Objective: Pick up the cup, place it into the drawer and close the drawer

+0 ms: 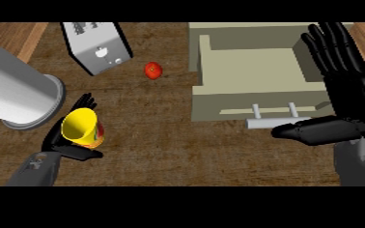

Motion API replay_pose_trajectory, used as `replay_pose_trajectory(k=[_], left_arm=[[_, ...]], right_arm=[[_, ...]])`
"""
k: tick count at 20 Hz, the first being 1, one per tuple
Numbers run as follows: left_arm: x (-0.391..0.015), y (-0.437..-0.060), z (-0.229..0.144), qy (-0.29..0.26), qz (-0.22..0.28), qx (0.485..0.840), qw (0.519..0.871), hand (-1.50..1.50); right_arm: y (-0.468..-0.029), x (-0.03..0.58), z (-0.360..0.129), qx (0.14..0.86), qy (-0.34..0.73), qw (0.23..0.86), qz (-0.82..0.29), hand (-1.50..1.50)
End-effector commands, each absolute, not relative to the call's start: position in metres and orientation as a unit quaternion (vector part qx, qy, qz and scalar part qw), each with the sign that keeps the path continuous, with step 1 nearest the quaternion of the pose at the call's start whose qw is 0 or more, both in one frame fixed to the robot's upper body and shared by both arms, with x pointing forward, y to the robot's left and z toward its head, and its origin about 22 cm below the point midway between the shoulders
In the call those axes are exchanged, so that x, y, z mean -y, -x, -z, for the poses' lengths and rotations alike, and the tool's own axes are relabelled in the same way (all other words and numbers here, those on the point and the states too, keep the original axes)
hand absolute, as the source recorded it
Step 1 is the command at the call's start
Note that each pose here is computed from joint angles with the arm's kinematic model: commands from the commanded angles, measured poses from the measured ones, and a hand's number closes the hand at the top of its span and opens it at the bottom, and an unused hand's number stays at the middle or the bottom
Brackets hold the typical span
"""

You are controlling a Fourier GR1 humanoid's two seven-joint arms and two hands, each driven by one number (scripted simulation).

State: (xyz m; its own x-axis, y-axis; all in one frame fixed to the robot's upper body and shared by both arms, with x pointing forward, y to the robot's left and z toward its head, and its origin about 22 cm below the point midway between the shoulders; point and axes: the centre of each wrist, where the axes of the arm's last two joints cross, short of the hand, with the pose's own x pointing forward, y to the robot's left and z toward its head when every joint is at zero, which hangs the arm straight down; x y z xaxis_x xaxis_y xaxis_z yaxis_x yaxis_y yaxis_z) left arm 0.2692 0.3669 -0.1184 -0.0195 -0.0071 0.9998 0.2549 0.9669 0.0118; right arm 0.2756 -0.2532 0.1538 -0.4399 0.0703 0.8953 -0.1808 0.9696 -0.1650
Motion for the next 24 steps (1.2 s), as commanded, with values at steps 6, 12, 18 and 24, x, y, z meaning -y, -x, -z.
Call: replay_pose_trajectory(k=[6, 12, 18, 24], left_arm=[[-0.345, -0.283, 0.117, 0.209, 0.069, 0.760, 0.612, 1.50], [-0.331, -0.271, 0.129, 0.035, 0.076, 0.823, 0.562, 1.50], [-0.294, -0.275, 0.140, -0.131, -0.072, 0.825, 0.544, 1.50], [-0.270, -0.311, 0.115, 0.022, -0.093, 0.870, 0.483, 1.50]], right_arm=[[-0.273, 0.261, -0.158, 0.834, -0.029, 0.538, -0.119, -1.50], [-0.276, 0.271, -0.151, 0.836, -0.022, 0.536, -0.116, -1.50], [-0.273, 0.264, -0.150, 0.834, -0.022, 0.539, -0.117, -1.50], [-0.266, 0.271, -0.142, 0.836, -0.018, 0.536, -0.115, -1.50]])
